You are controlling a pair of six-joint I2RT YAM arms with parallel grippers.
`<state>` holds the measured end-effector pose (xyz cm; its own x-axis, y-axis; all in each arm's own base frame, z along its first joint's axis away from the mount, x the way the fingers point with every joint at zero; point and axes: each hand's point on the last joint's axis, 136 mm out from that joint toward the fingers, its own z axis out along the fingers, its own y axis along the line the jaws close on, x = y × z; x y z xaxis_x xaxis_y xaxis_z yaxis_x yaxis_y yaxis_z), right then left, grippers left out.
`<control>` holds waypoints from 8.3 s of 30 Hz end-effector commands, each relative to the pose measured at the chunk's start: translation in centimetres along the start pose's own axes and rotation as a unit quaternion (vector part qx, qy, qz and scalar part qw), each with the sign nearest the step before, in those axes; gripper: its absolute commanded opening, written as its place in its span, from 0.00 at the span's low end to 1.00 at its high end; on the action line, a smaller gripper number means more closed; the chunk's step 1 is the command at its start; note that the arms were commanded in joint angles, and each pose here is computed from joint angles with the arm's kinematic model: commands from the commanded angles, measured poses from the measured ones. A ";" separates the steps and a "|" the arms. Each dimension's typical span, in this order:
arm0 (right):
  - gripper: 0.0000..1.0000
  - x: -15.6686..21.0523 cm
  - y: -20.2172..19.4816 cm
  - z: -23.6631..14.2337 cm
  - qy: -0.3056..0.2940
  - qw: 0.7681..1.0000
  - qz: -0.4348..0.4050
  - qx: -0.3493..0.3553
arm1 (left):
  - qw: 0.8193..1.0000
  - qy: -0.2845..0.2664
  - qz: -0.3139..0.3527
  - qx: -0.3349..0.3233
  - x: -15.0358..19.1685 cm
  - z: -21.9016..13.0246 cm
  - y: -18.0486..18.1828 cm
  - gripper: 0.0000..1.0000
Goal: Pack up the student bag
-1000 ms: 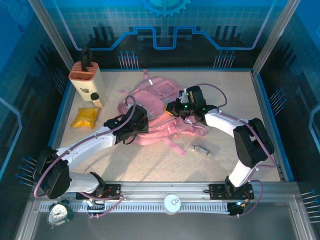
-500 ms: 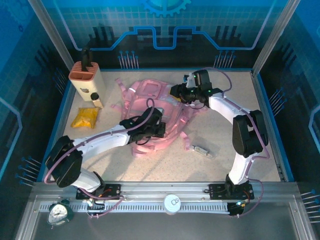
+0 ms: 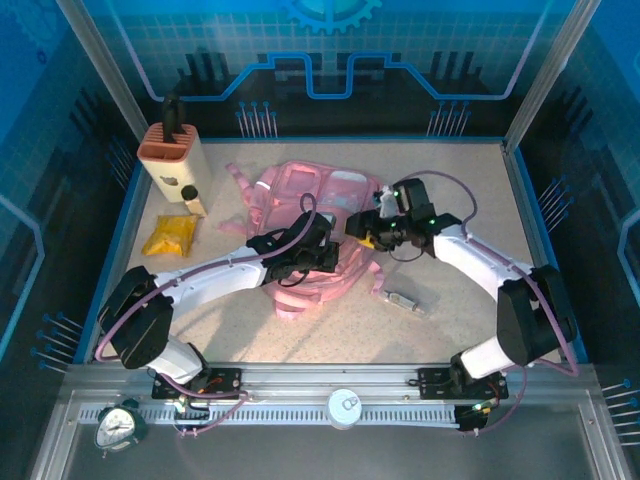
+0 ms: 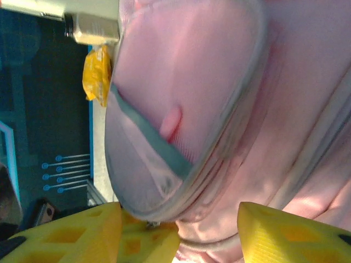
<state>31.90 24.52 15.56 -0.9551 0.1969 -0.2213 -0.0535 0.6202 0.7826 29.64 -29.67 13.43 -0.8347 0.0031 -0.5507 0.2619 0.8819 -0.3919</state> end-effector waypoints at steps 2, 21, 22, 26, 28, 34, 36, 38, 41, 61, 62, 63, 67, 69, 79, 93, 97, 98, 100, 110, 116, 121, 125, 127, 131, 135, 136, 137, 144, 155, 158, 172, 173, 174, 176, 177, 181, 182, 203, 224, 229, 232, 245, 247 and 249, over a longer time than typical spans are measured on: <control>0.57 0.1 -0.2 1.1 -0.014 1.000 0.025 -0.009 | 0.999 -0.020 0.015 0.043 -1.8 -0.4 -2.4 0.00; 0.00 -2.0 -2.4 0.9 -0.025 0.999 -0.012 0.026 | 0.994 0.009 0.068 -0.084 -0.2 -2.1 3.0 0.00; 0.00 -2.4 -2.6 0.4 -0.029 0.999 -0.015 0.030 | 0.994 0.010 0.066 -0.092 0.0 -2.4 3.7 0.00; 0.00 -4.1 -3.3 -1.0 -0.040 0.998 -0.023 0.038 | 0.994 0.000 0.033 -0.106 -0.1 -3.7 7.1 0.00; 0.00 -5.0 -3.1 -1.3 -0.041 0.998 -0.031 0.031 | 0.993 0.001 0.001 -0.118 0.0 -4.1 9.3 0.00; 0.00 -8.5 -3.2 -1.1 -0.048 0.996 -0.057 0.052 | 0.997 0.010 -0.020 -0.077 0.2 -3.9 8.9 0.00; 0.00 -10.0 -3.0 -0.8 -0.052 0.995 -0.059 0.054 | 0.999 0.013 -0.023 -0.047 0.1 -3.2 7.2 0.00; 0.07 -11.3 -2.6 -0.4 -0.054 0.995 -0.063 0.050 | 1.000 0.011 -0.008 -0.028 -0.2 -2.2 5.1 0.00; 0.24 -11.9 -2.1 -0.5 -0.048 0.995 -0.066 0.055 | 1.000 0.014 0.007 -0.025 -0.8 -0.9 3.0 0.00; 0.60 -3.6 -1.5 0.9 -0.041 0.997 0.070 0.008 | 0.999 0.005 0.019 0.033 -2.2 1.6 -1.8 0.00; 0.60 -3.8 -1.2 1.5 -0.042 0.997 0.069 0.003 | 0.999 0.006 0.022 0.036 -2.2 1.5 -2.0 0.00; 0.60 -4.0 -1.2 1.8 -0.041 0.997 0.068 0.004 | 0.999 0.008 0.025 0.038 -2.1 1.5 -2.0 0.00; 0.59 -4.3 -1.3 2.6 -0.040 0.997 0.067 0.009 | 0.999 0.016 0.033 0.036 -1.9 1.4 -2.0 0.00; 0.56 -4.5 -1.5 2.9 -0.043 0.997 0.065 0.015 | 0.999 0.015 0.033 0.038 -1.9 1.3 -2.1 0.00; 0.27 -5.4 -3.5 3.6 -0.061 0.996 0.042 0.049 | 0.997 0.030 0.063 0.030 -1.4 0.9 -1.8 0.00; 0.00 -7.1 -4.0 2.2 -0.086 0.994 0.037 0.048 | 0.997 0.033 0.010 -0.076 -0.2 -1.2 7.3 0.00; 0.00 -7.0 -4.3 1.8 -0.083 0.994 0.028 0.059 | 0.992 0.045 -0.022 -0.119 0.0 -1.9 11.0 0.00; 0.00 -7.0 -4.4 1.7 -0.086 0.994 0.028 0.061 | 0.991 0.042 -0.026 -0.126 -0.2 -2.1 11.6 0.00; 0.00 -6.8 -4.3 1.8 -0.086 0.995 0.026 0.053 | 0.991 0.031 -0.038 -0.128 -0.7 -2.4 12.1 0.00; 0.51 -2.4 -4.4 -0.7 -0.040 0.995 -0.028 0.090 | 0.996 0.030 -0.066 -0.055 -0.1 -2.7 9.0 0.34; 0.71 2.9 -7.7 -4.9 -0.007 0.981 -0.046 0.187 | 0.995 0.006 -0.099 -0.014 1.8 -3.6 6.0 0.54; 0.81 7.8 -11.4 -7.8 0.027 0.965 -0.023 0.260 | 0.990 0.009 -0.136 0.028 4.1 -2.5 2.3 0.55; 0.82 10.4 -13.6 -8.7 0.033 0.959 0.002 0.282 | 0.988 0.018 -0.148 0.043 5.7 -1.1 0.0 0.54; 0.82 11.7 -14.6 -8.5 0.042 0.959 0.014 0.281 | 0.987 0.013 -0.150 0.056 5.9 -0.5 -0.9 0.54; 0.81 13.2 -15.5 -7.7 0.057 0.961 0.029 0.270 | 0.986 0.016 -0.152 0.058 5.8 0.3 -1.5 0.54; 0.81 14.6 -15.9 -7.0 0.069 0.962 0.038 0.261 | 0.988 0.016 -0.147 0.052 5.8 0.4 -1.4 0.54; 0.81 15.0 -15.8 -6.7 0.070 0.963 0.038 0.258 | 0.988 0.013 -0.146 0.052 5.7 0.3 -1.4 0.54; 0.81 15.2 -15.7 -6.4 0.069 0.964 0.039 0.253 | 0.988 0.012 -0.145 0.050 5.7 0.2 -1.3 0.54; 0.81 16.1 -11.8 -3.6 0.066 0.977 0.035 0.199 | 0.989 -0.001 -0.143 0.031 5.3 -0.2 -0.6 0.54; 0.84 14.1 -12.5 -7.1 0.072 0.933 -0.093 0.340 | 0.990 -0.022 -0.141 0.015 4.5 -0.9 0.0 0.54; 0.88 14.3 -13.5 -7.1 0.090 0.923 -0.112 0.356 | 0.990 -0.026 -0.138 0.006 4.4 -1.1 0.4 0.54; 0.77 17.4 -15.6 -4.3 0.141 0.912 -0.113 0.368 | 0.991 -0.033 -0.130 -0.010 4.1 -1.7 1.0 0.57; 0.76 17.3 -15.9 -4.4 0.138 0.909 -0.114 0.376 | 0.991 -0.032 -0.130 -0.011 4.2 -1.7 1.0 0.57; 0.75 17.1 -16.4 -4.7 0.133 0.904 -0.113 0.391 | 0.991 -0.031 -0.130 -0.013 4.2 -1.7 1.1 0.58; 0.72 16.8 -17.0 -5.2 0.125 0.896 -0.113 0.411 | 0.991 -0.031 -0.130 -0.015 4.2 -1.6 1.2 0.58; 0.71 16.8 -17.1 -5.2 0.124 0.895 -0.112 0.413 | 0.991 -0.030 -0.129 -0.015 4.2 -1.6 1.1 0.58; 0.67 16.9 -17.3 -4.8 0.126 0.896 -0.109 0.412 | 0.991 -0.029 -0.128 -0.017 4.2 -1.5 1.2 0.59; 0.66 16.9 -17.3 -4.7 0.126 0.896 -0.107 0.413 | 0.991 -0.029 -0.128 -0.017 4.1 -1.5 1.2 0.59; 0.44 15.0 -16.3 -7.9 0.063 0.912 -0.101 0.393 | 0.995 -0.059 -0.071 -0.035 1.2 -4.4 1.5 0.63; 0.43 10.2 -9.2 -9.2 0.030 0.957 -0.115 0.266 | 0.963 -0.027 0.244 -0.114 -3.8 1.7 1.6 0.78; 0.43 9.2 -8.6 -9.5 0.021 0.959 -0.118 0.258 | 0.945 -0.006 0.267 -0.188 -4.2 4.5 3.8 0.79; 0.43 9.1 -8.7 -9.5 0.020 0.959 -0.117 0.258 | 0.937 -0.003 0.265 -0.228 -4.8 5.1 4.8 0.75; 0.42 8.3 -7.6 -9.0 0.033 0.962 -0.129 0.240 | 0.963 0.002 0.203 -0.179 -6.5 3.7 5.3 0.60; 0.42 8.2 -7.4 -8.9 0.036 0.962 -0.133 0.237 | 0.966 -0.003 0.198 -0.165 -6.6 3.2 4.9 0.60; 0.41 8.1 -6.6 -8.6 0.044 0.964 -0.143 0.219 | 0.972 -0.009 0.186 -0.147 -6.8 2.8 4.4 0.60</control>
<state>21.34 14.57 12.18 -0.9522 -0.0510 -0.3013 -0.1560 0.9290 0.3355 37.56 -27.89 10.62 -0.6963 0.4108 -0.5886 0.4267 0.8963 0.1208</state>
